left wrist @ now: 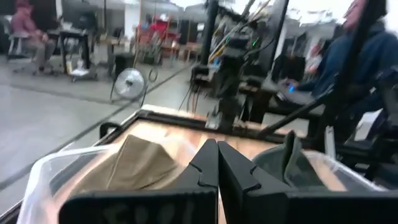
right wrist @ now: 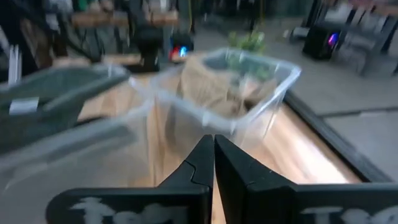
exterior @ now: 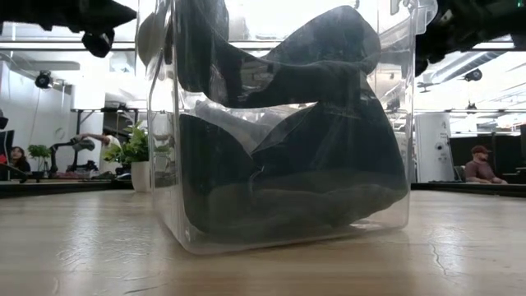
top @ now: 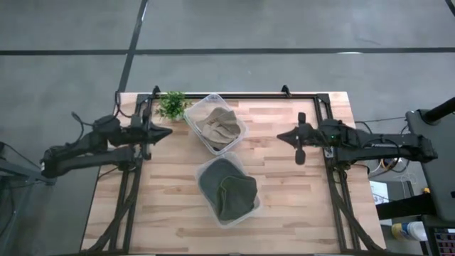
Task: Pick & Place hat
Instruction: Return to Home Position
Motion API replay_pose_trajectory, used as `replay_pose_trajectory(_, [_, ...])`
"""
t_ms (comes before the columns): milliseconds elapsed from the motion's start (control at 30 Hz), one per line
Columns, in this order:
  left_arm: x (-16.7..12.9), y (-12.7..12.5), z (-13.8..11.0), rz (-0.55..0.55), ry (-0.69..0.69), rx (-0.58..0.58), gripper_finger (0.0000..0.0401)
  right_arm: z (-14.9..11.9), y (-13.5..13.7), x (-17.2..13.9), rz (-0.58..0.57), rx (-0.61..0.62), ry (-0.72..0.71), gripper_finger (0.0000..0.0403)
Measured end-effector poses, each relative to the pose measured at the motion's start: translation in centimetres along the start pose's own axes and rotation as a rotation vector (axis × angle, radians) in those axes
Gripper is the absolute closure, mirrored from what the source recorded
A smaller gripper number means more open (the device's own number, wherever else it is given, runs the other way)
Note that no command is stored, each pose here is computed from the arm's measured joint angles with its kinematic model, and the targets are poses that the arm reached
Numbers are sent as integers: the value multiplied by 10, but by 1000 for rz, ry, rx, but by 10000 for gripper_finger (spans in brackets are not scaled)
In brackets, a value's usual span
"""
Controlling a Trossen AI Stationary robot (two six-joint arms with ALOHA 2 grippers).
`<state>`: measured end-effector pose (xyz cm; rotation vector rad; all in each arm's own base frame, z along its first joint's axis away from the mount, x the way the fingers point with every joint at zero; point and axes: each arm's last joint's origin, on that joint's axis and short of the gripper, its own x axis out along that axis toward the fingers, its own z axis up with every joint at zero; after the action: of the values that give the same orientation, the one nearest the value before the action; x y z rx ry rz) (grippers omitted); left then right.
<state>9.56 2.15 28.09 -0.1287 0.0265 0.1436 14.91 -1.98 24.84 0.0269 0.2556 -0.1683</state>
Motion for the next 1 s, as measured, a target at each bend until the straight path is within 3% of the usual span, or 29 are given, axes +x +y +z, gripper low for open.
replay_pose_trajectory(133, [-2,1,-13,-13,-21,0,401,-8,0,-1,1,-10,-131,394])
replay_pose_trajectory(500, [-16,0,-18,-30,-88,103,401,-38,0,-4,48,-19,-217,394])
replay_pose_trajectory(1000, [-11,5,-72,-102,-26,66,401,-77,2,-1,136,-8,-284,394])
